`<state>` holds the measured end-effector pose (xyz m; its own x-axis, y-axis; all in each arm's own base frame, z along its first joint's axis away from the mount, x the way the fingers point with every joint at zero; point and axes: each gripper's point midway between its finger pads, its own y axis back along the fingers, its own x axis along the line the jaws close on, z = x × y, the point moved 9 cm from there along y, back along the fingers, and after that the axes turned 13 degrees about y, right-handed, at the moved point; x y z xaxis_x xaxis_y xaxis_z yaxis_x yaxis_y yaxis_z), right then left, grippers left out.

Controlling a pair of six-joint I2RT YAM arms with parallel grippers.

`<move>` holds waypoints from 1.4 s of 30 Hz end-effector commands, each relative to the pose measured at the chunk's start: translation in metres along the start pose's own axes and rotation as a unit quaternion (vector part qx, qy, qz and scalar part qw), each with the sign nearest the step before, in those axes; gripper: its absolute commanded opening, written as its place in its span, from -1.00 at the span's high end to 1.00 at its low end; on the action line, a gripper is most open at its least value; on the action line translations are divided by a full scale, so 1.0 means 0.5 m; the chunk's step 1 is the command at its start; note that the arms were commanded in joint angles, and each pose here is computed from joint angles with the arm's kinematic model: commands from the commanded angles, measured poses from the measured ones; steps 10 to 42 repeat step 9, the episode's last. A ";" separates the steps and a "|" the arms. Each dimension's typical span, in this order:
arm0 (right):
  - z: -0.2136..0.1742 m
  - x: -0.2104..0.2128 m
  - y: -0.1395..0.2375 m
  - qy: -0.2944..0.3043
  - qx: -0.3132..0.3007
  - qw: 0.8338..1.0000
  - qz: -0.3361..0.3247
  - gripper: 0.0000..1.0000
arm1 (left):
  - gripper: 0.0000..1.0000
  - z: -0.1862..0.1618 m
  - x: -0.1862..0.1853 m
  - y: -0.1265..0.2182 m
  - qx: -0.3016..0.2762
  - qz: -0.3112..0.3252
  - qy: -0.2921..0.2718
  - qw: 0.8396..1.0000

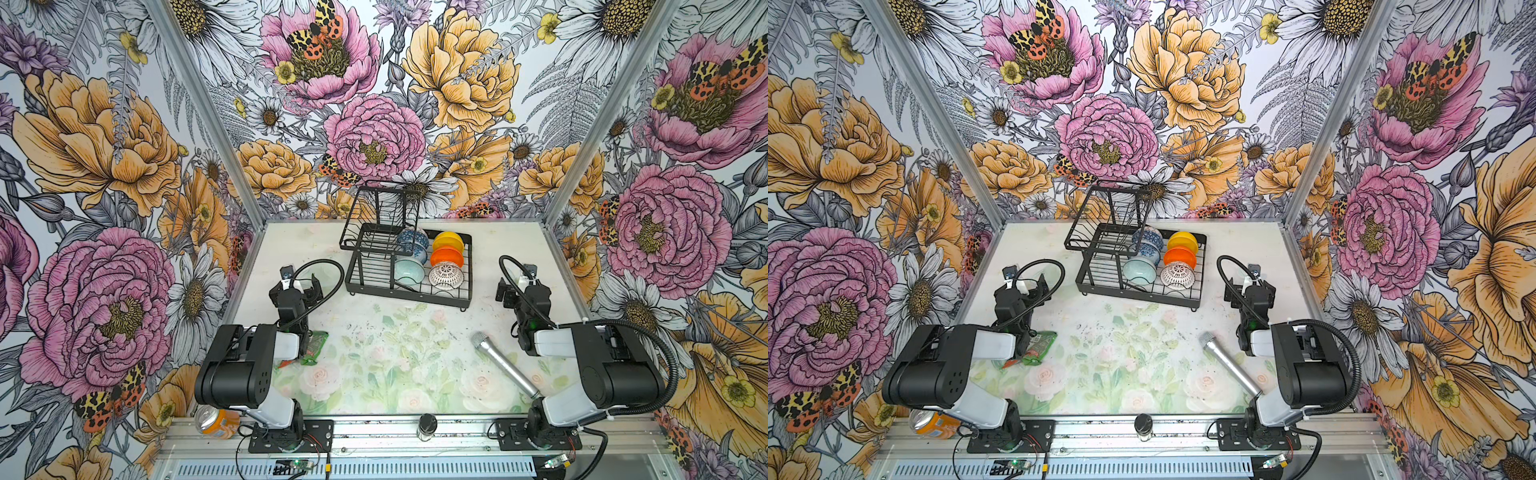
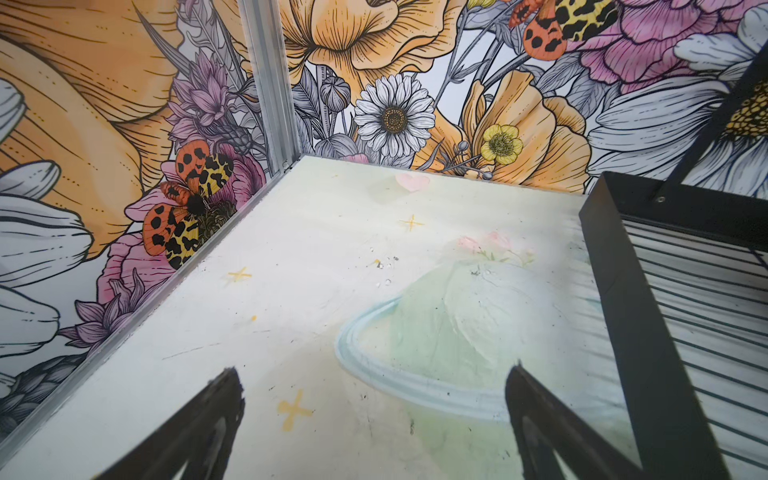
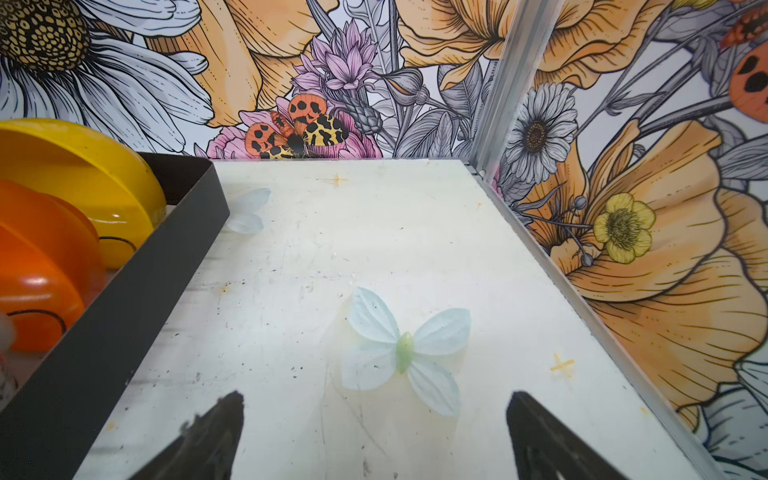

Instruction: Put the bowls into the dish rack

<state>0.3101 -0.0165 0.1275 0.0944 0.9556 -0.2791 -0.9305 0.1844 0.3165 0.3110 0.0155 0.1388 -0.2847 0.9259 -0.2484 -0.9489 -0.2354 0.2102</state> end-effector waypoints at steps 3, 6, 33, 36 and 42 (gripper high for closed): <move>0.021 0.000 -0.005 -0.014 -0.023 1.000 0.005 -0.99 | -0.98 0.016 -0.004 -0.003 -0.017 -0.014 0.001 1.000; 0.022 0.000 -0.004 -0.015 -0.024 1.000 0.005 -0.99 | -0.98 0.015 -0.004 -0.003 -0.016 -0.013 0.001 1.000; 0.020 0.000 -0.003 -0.015 -0.024 1.000 0.005 -0.99 | -0.98 0.015 -0.004 -0.003 -0.016 -0.014 0.001 1.000; 0.020 0.000 -0.003 -0.015 -0.024 1.000 0.005 -0.99 | -0.98 0.015 -0.004 -0.003 -0.016 -0.014 0.001 1.000; 0.020 0.000 -0.003 -0.015 -0.024 1.000 0.005 -0.99 | -0.98 0.015 -0.004 -0.003 -0.016 -0.014 0.001 1.000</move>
